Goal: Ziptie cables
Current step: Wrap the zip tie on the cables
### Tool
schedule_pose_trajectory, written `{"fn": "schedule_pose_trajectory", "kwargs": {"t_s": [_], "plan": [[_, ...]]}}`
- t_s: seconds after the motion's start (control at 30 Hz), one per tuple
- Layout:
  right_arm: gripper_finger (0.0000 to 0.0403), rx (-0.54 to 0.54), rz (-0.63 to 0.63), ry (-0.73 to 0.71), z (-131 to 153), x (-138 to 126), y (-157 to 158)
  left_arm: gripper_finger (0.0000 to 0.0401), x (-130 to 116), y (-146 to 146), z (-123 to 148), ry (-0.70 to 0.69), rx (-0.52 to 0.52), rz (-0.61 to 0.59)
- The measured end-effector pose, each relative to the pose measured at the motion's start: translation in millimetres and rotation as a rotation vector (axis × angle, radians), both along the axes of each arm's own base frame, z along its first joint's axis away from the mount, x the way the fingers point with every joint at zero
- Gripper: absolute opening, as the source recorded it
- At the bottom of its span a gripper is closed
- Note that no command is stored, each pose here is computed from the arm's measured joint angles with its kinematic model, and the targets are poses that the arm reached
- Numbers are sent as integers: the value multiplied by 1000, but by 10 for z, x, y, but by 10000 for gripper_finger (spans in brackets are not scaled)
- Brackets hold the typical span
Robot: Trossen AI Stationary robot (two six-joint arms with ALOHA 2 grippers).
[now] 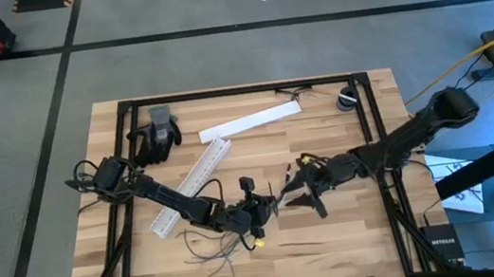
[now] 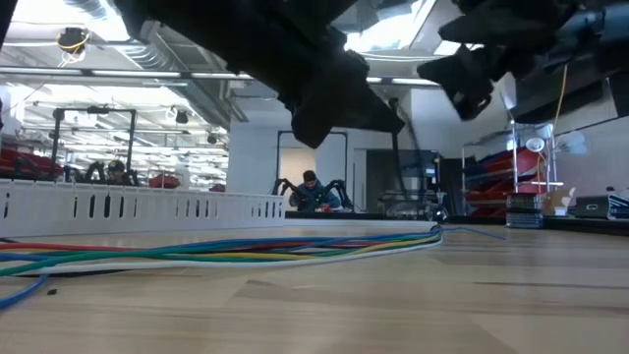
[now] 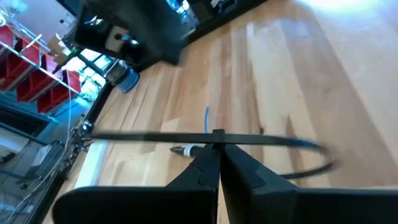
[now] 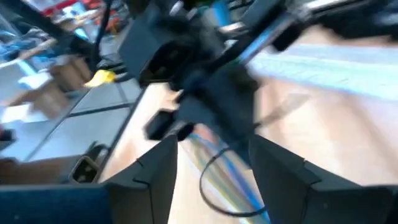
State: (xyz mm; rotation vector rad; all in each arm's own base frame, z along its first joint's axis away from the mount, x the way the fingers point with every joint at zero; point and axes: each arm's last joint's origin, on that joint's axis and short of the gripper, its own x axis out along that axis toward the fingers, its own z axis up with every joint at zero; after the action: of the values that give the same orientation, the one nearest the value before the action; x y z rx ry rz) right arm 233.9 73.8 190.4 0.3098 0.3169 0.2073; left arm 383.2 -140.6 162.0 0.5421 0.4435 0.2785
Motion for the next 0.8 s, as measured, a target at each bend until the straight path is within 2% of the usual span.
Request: {"fn": "schedule_pose_trajectory", "kwargs": {"t_s": [0.17, 0.27, 0.37, 0.53, 0.67, 0.8], "plan": [[190, -53, -137, 3, 64, -30, -171, 0, -8, -28, 5, 1, 13, -13], [182, 33, -153, 55, -22, 38, -282, 0, -5, -26, 10, -4, 11, -12], [173, 92, -123, 116, -154, 103, -314, 0, -1, -28, 19, -15, 6, -12], [161, 193, -30, 11, -200, 255, -262, 0, -4, -28, 18, -12, 6, -11], [155, 190, -37, 67, -317, 345, -247, 0, -5, -26, 15, -10, 7, -11], [153, 200, -5, 54, -279, 448, -220, 0, -5, -26, 15, -10, 7, -11]]}}
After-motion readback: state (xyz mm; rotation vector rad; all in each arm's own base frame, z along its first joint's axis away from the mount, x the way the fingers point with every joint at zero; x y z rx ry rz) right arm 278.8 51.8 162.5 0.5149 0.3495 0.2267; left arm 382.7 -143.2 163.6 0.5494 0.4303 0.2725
